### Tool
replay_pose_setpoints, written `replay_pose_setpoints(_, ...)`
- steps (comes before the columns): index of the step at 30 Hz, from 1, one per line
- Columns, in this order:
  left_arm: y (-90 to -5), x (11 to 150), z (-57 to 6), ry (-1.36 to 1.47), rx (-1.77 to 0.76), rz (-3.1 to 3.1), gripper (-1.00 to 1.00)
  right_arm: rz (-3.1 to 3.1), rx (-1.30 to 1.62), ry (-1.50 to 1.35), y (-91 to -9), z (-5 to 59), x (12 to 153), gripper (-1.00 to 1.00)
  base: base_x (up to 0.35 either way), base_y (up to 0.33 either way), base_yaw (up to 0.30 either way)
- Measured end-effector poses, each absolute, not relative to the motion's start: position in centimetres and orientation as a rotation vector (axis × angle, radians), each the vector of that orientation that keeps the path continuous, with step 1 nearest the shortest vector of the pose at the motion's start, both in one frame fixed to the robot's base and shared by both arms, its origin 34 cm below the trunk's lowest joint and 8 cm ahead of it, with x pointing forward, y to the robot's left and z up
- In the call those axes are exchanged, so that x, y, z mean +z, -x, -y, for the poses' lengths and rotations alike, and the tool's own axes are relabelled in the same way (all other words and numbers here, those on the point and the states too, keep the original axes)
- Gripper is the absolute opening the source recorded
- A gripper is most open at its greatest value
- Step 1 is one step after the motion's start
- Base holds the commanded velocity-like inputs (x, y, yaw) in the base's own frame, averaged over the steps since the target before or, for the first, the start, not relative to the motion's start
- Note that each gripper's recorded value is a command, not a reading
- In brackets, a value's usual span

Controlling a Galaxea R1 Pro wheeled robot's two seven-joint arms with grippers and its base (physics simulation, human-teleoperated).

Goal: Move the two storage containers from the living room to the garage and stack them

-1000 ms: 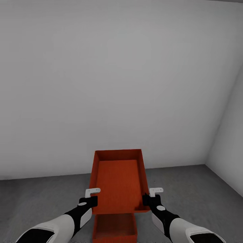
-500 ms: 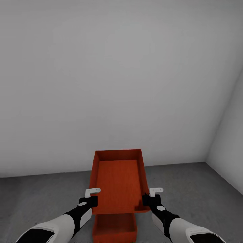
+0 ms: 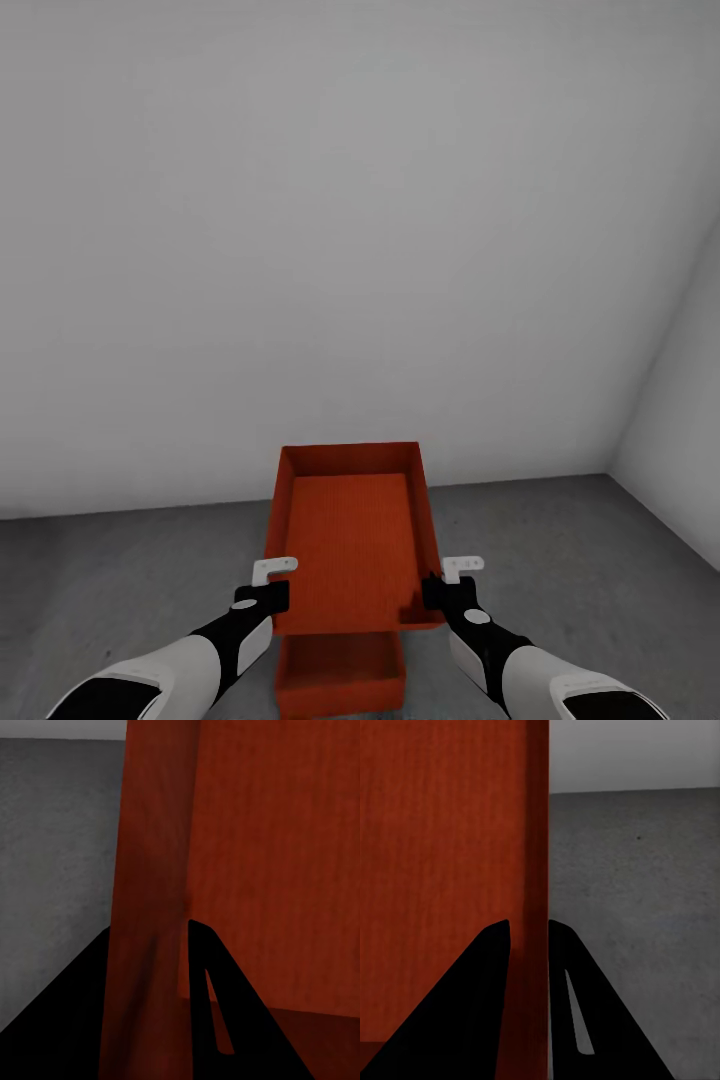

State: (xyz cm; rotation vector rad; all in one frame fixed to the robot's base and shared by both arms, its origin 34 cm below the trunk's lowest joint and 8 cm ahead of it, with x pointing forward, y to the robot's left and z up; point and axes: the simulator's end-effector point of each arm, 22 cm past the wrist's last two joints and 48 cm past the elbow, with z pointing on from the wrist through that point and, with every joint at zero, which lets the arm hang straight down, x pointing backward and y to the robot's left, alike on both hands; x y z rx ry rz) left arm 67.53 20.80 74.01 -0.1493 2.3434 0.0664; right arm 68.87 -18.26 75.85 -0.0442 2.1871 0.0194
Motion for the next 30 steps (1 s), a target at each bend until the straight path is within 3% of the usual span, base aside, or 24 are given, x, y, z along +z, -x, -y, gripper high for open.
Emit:
replay_pose_setpoints(14,-67.1,72.8,-20.8,0.149,0.068,-2.364,-1.0,-2.208,0.02,0.044,-68.5,18.3,74.6,-1.0,0.171,0.0,0.0)
replay_pose_setpoints(30,-66.6,71.4,-20.8,0.149,0.071,-2.39,-1.0,-2.234,0.021,0.044,-68.0,18.3,73.2,-1.0,0.014,0.0,0.0)
